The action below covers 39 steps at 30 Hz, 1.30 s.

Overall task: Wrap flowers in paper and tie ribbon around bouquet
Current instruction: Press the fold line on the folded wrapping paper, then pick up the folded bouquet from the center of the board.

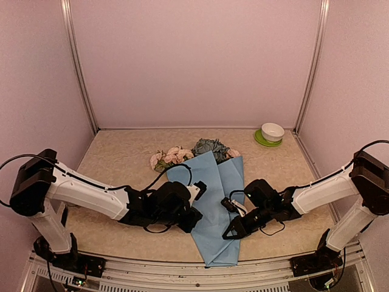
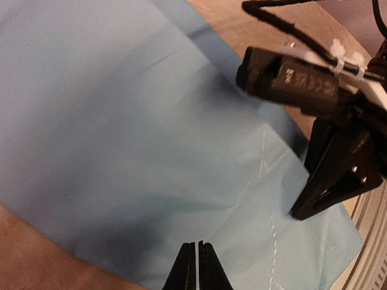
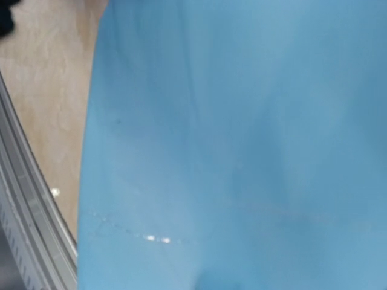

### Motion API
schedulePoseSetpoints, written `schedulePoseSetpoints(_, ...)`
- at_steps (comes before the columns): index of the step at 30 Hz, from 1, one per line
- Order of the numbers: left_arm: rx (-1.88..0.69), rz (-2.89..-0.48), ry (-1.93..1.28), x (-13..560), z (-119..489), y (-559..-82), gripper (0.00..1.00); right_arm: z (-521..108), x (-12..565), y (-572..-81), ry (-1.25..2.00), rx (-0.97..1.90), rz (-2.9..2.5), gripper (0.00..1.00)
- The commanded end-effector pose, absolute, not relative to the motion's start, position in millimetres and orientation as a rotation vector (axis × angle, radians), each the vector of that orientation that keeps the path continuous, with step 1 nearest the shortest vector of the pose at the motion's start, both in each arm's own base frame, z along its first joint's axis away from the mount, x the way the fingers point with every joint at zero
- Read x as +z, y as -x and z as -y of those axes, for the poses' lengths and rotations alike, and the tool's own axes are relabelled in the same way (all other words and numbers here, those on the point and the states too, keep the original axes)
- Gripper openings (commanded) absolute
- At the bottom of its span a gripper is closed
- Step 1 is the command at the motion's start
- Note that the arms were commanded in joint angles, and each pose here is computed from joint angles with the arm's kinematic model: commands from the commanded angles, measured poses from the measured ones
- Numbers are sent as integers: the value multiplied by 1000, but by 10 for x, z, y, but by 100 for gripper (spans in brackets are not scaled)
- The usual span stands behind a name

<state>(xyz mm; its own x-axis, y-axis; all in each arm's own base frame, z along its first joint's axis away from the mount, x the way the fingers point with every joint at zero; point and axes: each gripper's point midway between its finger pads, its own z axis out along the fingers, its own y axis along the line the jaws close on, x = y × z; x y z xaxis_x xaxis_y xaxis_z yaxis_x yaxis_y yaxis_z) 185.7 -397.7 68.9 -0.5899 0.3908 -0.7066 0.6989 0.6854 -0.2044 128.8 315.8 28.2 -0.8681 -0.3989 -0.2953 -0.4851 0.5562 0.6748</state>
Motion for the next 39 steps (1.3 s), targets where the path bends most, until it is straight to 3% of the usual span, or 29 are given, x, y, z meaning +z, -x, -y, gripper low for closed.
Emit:
schedulePoseSetpoints(1,-648,-2246,-935,502,4367,-1860,5,-3192,326,-1364,734,1183,-2664,0)
schedulePoseSetpoints(8,-711,-2273,-1074,177,4715,-1688,5,-3245,502,-1412,723,1200,-2607,8)
schedulePoseSetpoints(12,-696,-2301,-1093,73,4701,-1641,5,-3220,670,-1444,682,1187,-2583,24)
schedulePoseSetpoints(15,-699,-2307,-1101,38,4678,-1616,5,-3073,781,-1530,599,1084,-2587,43)
schedulePoseSetpoints(20,-707,-2307,-1096,51,4672,-1609,5,-2645,652,-1577,420,941,-2690,97)
schedulePoseSetpoints(21,-712,-2305,-1097,59,4680,-1605,5,-2597,588,-1559,398,942,-2713,100)
schedulePoseSetpoints(30,-711,-2306,-1095,66,4661,-1600,5,-2707,298,-1397,440,1083,-2805,97)
schedulePoseSetpoints(35,-707,-2308,-1075,72,4649,-1628,5,-2973,391,-1282,518,1366,-2733,76)
schedulePoseSetpoints(39,-724,-2300,-1072,86,4672,-1632,5,-3039,391,-1336,514,1390,-2705,58)
